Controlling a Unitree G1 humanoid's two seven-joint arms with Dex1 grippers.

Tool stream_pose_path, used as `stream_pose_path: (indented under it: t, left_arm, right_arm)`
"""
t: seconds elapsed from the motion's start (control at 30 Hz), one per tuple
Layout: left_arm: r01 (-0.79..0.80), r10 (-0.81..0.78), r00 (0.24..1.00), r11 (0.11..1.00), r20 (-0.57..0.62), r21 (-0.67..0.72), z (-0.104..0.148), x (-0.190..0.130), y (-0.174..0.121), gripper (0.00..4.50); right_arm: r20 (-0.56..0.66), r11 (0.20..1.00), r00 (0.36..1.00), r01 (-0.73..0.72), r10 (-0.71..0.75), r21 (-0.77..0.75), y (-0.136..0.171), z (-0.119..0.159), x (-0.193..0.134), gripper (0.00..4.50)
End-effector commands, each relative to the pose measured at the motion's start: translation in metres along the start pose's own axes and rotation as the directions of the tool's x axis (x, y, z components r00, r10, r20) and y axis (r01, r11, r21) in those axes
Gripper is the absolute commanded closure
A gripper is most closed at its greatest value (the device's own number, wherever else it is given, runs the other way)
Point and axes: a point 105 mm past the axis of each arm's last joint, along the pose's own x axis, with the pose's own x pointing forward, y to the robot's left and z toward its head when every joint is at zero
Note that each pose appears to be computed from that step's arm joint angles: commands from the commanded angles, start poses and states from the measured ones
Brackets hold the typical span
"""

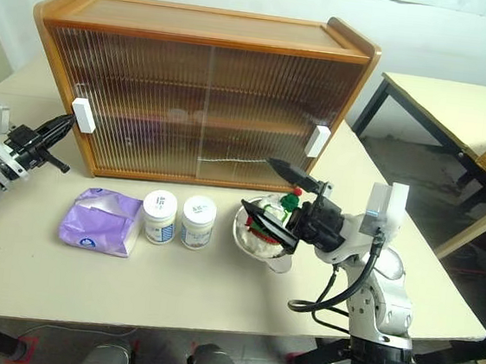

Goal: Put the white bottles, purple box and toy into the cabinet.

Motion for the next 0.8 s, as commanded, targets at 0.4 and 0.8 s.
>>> stream_pose_path:
  t: [0.4,0.8]
  left_arm:
    - [-0.024,0.024,1.0,0.999,-0.011,0.022,0.0,0.007,-0.007,4.46]
    - [-0.056,0.057,0.998,0.998,-0.024,0.022,0.0,0.001,-0.002,4.46]
  right_arm:
    - [-0.017,0.999,0.998,-0.053,0.053,0.004,0.005,-0.002,0.0,0.0]
    - [-0.018,0.997,0.997,-0.072,0.072,0.018,0.005,-0.004,0.001,0.0]
